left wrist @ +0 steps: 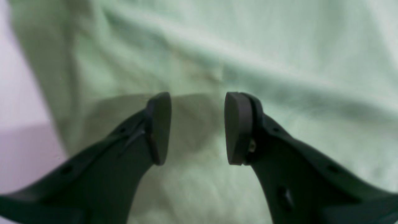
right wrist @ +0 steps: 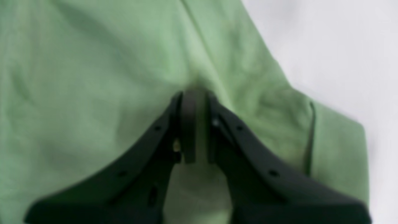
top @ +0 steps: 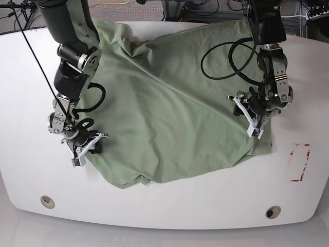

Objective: Fold the T-shirt properly
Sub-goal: 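Drag both grippers outward along the polo to smooth it flat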

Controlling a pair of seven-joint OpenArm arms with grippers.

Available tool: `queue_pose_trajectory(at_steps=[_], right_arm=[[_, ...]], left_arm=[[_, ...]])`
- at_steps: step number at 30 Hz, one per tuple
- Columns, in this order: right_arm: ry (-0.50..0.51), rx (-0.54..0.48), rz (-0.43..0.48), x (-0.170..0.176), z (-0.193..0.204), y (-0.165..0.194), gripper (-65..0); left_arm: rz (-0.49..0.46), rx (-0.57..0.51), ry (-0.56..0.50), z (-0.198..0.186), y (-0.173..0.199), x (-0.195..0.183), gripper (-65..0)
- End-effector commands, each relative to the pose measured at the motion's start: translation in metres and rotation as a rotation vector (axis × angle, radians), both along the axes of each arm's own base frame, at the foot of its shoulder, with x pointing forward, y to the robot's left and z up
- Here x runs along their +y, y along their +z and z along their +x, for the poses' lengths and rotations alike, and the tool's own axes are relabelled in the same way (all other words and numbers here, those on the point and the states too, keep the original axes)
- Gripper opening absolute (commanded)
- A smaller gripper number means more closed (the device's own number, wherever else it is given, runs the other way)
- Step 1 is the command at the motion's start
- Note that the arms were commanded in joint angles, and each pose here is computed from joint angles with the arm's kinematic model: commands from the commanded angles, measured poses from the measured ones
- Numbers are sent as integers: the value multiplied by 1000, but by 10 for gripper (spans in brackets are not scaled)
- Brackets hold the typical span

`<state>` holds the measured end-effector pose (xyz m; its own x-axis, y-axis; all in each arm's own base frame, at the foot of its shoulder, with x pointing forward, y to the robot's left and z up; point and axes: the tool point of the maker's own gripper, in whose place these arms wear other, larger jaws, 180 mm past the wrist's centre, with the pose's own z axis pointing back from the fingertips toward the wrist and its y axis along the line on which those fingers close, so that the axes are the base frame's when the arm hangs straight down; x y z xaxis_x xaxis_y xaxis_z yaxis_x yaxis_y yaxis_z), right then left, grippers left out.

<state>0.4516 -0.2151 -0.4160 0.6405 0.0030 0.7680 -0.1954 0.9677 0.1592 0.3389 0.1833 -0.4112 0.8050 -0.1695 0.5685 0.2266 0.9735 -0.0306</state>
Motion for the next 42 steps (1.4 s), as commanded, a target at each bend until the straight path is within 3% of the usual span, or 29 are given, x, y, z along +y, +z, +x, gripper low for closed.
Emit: queue_pose_trajectory(at_steps=[1,14,20,27,34,38,42], right_arm=[[-38,-72,10,-23,14,19,-593],[-100,27,-49,-79,-44,-24,-598],[-174,22,7,-99,-69,-33,-598],[-200,19,33,-105,-71,-30,-596],[-159,-27,-47,-102,-51,5,-595],[-123,-49,-118,-90,-38,34,-591],[-107,-40,-191,-87,-40,54,-528]], left_arm=[[19,-9,15,22,6,23,-399],[70,27,-30,61,-11,51,-399],[85,10,-66,76,-3,48,-399],[74,-29,-184,91,16,31,-399],[58,-70,-198,105,34,27,-397],[-4,-95,-190,109,41,20,-397],[-74,-147,-190,115,56,9,-396]])
